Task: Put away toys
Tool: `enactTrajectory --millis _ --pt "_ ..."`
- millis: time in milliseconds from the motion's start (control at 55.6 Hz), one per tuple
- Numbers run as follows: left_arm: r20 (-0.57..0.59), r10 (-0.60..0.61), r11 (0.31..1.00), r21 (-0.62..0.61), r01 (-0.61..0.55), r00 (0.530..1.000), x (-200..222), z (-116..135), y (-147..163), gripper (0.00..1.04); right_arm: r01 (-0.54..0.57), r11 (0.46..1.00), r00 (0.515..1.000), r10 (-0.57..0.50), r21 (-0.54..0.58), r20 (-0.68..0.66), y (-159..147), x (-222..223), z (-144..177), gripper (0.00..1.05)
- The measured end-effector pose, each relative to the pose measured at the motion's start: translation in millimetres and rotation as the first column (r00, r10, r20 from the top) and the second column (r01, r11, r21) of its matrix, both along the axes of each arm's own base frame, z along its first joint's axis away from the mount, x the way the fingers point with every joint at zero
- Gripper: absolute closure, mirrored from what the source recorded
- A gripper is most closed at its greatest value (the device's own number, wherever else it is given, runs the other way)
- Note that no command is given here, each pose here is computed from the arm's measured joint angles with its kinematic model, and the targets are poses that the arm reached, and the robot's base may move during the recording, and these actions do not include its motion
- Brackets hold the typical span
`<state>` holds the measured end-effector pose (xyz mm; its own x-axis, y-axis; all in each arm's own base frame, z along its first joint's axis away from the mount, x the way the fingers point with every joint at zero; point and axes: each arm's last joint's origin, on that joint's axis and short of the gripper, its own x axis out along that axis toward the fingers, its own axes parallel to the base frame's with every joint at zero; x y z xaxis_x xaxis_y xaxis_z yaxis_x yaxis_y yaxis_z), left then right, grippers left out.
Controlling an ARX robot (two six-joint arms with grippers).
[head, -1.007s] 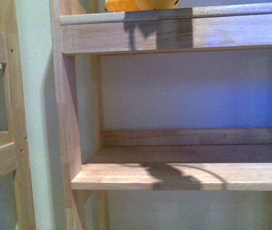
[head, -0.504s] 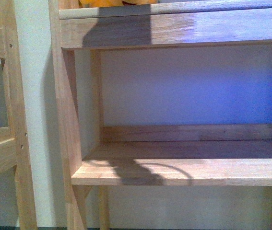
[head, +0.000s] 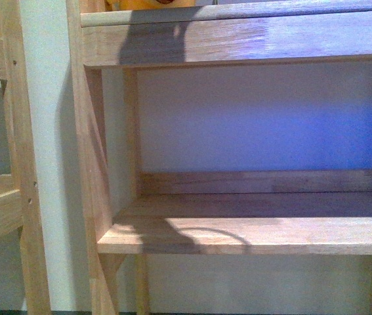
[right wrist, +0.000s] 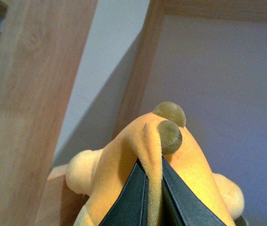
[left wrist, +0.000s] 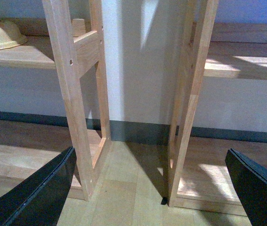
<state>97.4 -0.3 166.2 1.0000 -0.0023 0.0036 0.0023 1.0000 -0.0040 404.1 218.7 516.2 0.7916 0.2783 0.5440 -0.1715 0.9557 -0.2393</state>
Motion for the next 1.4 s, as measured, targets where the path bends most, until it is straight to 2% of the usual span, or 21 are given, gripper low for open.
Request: enactTrajectory --millis 306,666,881,989,1259,1295,1403 --pt "0.000 0.000 1.000 0.000 0.000 1.000 0 0 0 0.06 -0.004 1.000 0.997 0.005 0.016 -0.074 -9 1 -23 1.00" --pt "0.000 0.000 1.000 0.000 0.000 1.000 0 0 0 0.06 0.009 1.000 0.995 -0.006 0.025 -0.098 -11 0 -24 0.99" --pt "0.000 0.000 1.000 0.000 0.000 1.000 0 0 0 0.06 0.022 0.999 0.995 -0.019 0.025 -0.096 -12 -3 -17 0.68" --pt "0.000 0.000 1.000 0.000 0.000 1.000 0 0 0 0.06 0.033 0.999 0.998 -0.031 0.039 -0.056 -15 -13 2 0.47" --pt "0.000 0.000 1.000 0.000 0.000 1.000 0 0 0 0.06 0.120 0.990 0.993 -0.122 0.076 0.012 -14 -38 33 0.09" --pt "0.000 0.000 1.000 0.000 0.000 1.000 0 0 0 0.06 0.136 0.987 0.990 -0.138 0.083 0.021 -14 -41 35 0.05" --pt "0.000 0.000 1.000 0.000 0.000 1.000 0 0 0 0.06 0.226 0.969 0.972 -0.231 0.100 0.042 -20 -53 35 0.07"
